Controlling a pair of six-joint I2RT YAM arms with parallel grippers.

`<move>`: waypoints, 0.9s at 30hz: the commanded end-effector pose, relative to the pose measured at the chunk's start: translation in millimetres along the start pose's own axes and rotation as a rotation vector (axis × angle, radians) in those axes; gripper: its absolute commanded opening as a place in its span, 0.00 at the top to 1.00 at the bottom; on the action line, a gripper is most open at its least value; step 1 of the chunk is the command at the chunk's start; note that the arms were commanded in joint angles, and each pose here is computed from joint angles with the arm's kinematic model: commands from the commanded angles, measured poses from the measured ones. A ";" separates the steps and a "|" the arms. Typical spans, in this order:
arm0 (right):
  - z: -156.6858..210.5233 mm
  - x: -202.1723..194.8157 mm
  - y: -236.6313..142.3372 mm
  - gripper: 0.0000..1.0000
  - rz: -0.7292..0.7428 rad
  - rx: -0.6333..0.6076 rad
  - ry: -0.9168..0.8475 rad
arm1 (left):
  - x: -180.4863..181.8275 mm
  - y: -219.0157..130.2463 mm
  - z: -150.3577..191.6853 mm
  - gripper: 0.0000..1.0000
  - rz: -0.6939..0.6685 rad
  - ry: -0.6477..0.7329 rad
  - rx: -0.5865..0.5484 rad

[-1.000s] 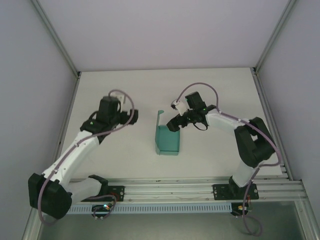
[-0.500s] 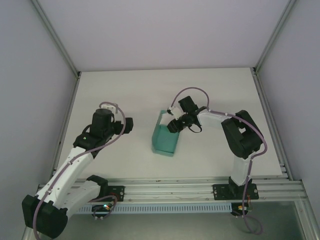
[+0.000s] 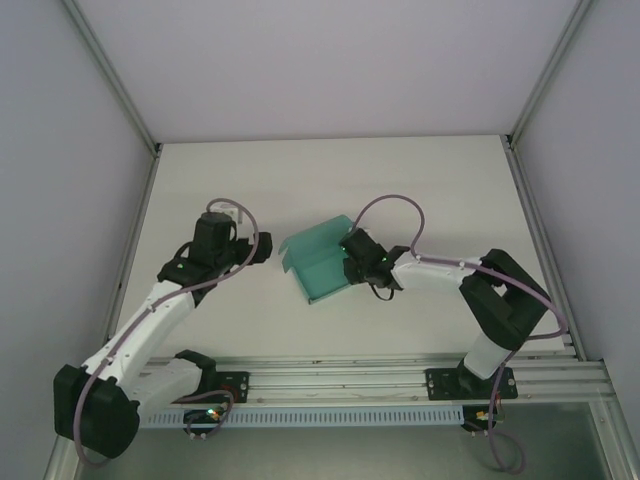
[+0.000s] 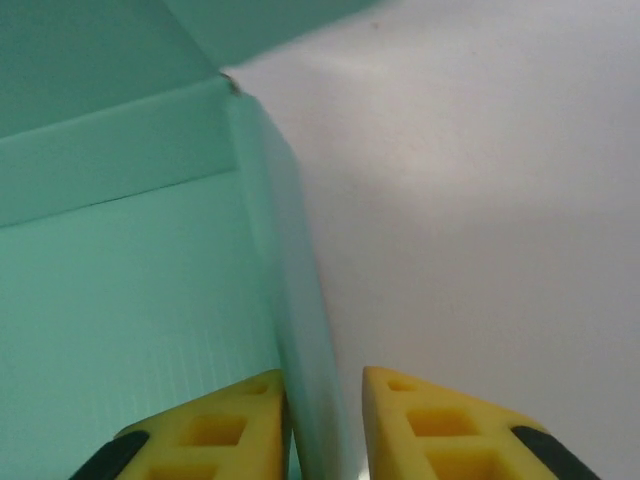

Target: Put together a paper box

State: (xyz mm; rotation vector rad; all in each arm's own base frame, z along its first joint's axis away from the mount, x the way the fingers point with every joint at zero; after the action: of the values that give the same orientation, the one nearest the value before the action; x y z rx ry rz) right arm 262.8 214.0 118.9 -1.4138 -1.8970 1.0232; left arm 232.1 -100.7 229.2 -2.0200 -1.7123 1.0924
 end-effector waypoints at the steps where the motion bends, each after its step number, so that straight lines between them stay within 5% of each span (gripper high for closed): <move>1: -2.9 -6.7 -21.9 0.65 0.117 -0.096 0.139 | -7.3 -1.2 -5.7 0.00 0.076 0.008 -0.012; 3: -6.5 -5.7 -32.0 0.61 0.073 -0.158 0.150 | -6.9 -3.5 -3.5 0.00 0.086 0.014 -0.011; 6: -12.9 -13.6 -52.0 0.37 0.053 -0.267 0.084 | -5.8 -13.0 -1.8 0.00 0.098 0.023 -0.019; 12: -38.4 -46.9 -85.8 0.05 -0.149 -0.426 -0.243 | -15.4 -36.6 4.2 0.00 0.247 0.069 -0.020; 17: -66.3 -44.1 -102.6 0.00 -0.329 -0.373 -0.621 | -32.6 -42.0 22.4 0.01 0.409 0.159 0.094; 27: -103.1 -32.0 -55.9 0.10 -0.440 -0.111 -0.971 | -58.4 -6.7 31.2 0.29 0.185 0.349 0.242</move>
State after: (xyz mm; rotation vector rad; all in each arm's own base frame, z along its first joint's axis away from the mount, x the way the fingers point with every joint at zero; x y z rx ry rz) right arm 332.6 203.6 241.4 -0.7372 -2.8078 1.3527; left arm 197.5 -159.9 225.2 -2.1301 -1.1511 0.9555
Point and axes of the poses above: each hand's point on the last joint's axis, 136 mm out from that joint toward the fingers, its own y axis out along the fingers, its own x axis along the line the jaws close on, z = x × y, the point moved 9 cm from there along -y, back along the fingers, and after that the axes turned 11 degrees about -y, right-handed, at the moved point
